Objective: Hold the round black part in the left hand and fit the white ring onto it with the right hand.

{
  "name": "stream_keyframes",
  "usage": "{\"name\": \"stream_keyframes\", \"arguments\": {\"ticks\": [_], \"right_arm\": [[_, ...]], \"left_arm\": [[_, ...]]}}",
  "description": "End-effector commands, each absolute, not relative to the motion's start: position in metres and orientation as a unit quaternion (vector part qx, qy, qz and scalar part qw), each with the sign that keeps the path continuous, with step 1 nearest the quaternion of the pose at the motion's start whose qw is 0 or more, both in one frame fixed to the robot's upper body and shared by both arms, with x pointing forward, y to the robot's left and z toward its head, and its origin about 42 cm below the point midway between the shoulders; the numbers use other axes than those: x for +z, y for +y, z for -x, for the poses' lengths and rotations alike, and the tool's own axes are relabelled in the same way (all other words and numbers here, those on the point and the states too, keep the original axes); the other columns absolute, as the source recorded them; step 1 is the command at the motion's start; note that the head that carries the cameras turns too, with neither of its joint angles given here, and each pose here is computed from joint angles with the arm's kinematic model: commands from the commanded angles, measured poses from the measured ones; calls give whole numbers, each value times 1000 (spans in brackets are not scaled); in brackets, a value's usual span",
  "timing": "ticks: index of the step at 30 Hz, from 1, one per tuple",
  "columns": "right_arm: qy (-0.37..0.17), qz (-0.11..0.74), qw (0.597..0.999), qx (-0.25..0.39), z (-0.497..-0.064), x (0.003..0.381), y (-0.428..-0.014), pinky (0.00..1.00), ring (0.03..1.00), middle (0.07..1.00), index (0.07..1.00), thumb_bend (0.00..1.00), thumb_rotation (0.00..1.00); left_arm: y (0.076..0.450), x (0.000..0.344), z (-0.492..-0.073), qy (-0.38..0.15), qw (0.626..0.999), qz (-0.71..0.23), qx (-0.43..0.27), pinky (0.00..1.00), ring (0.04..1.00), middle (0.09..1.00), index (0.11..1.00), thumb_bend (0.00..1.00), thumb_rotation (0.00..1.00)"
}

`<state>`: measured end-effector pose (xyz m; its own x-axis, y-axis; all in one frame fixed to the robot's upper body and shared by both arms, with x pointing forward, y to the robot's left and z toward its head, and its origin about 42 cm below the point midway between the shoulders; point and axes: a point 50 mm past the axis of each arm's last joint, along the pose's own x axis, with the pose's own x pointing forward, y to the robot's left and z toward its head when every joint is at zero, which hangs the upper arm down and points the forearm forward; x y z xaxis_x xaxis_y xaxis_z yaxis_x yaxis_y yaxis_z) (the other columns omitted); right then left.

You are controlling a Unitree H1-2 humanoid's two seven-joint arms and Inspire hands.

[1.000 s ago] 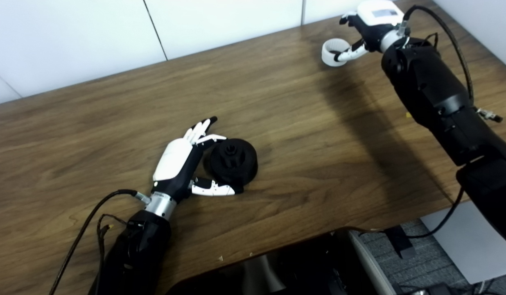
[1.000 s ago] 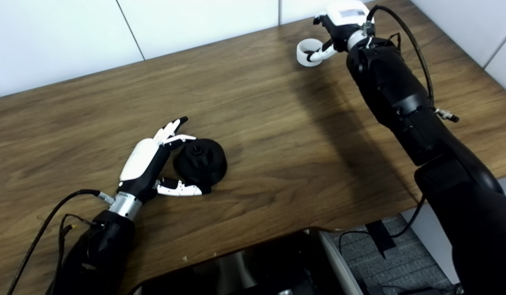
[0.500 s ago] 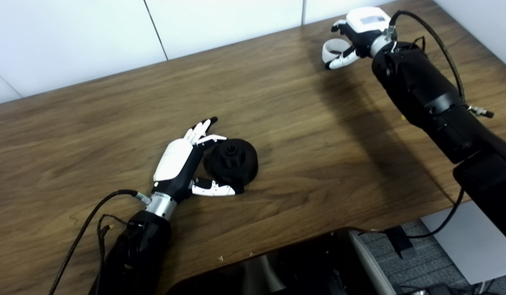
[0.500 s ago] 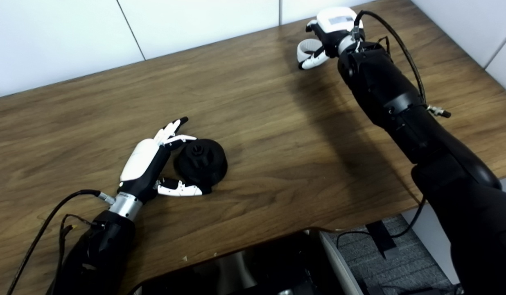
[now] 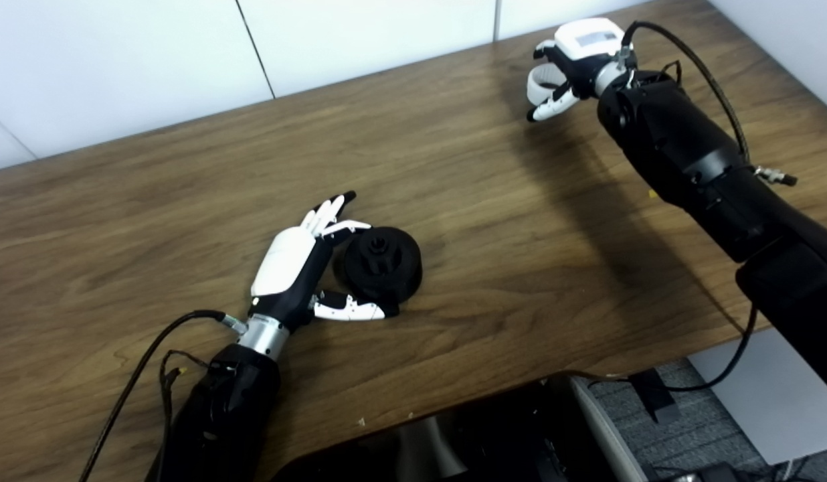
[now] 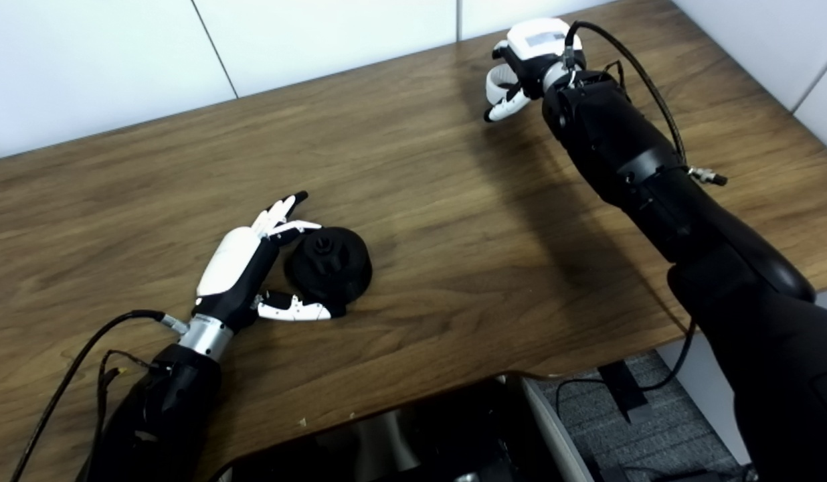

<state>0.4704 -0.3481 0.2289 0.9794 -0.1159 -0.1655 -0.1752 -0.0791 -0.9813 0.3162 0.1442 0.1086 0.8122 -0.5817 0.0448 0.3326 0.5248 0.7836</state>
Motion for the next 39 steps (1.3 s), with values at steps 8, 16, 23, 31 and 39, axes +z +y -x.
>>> {"name": "stream_keyframes", "arguments": {"ticks": [8,16,23,31,39], "right_arm": [[62,753,655,-8,-488,270,-350,973,932,853,873,702,428],[75,762,643,-6,-493,271,-357,988,937,858,870,700,416],[76,766,639,-9,-492,272,-365,959,921,845,858,708,420],[79,763,642,-12,-493,277,-371,979,918,831,823,699,390],[94,764,638,-12,-492,279,-376,989,920,819,820,704,394]], "left_arm": [[151,81,-295,-107,835,-443,-309,1000,1000,1000,633,1000,307],[153,81,-295,-107,836,-440,-308,1000,1000,1000,632,1000,309],[154,82,-296,-107,836,-444,-306,1000,1000,1000,630,1000,312],[155,84,-297,-109,836,-443,-305,1000,1000,1000,629,1000,310],[156,84,-297,-108,833,-447,-307,1000,1000,1000,632,1000,317]]}}
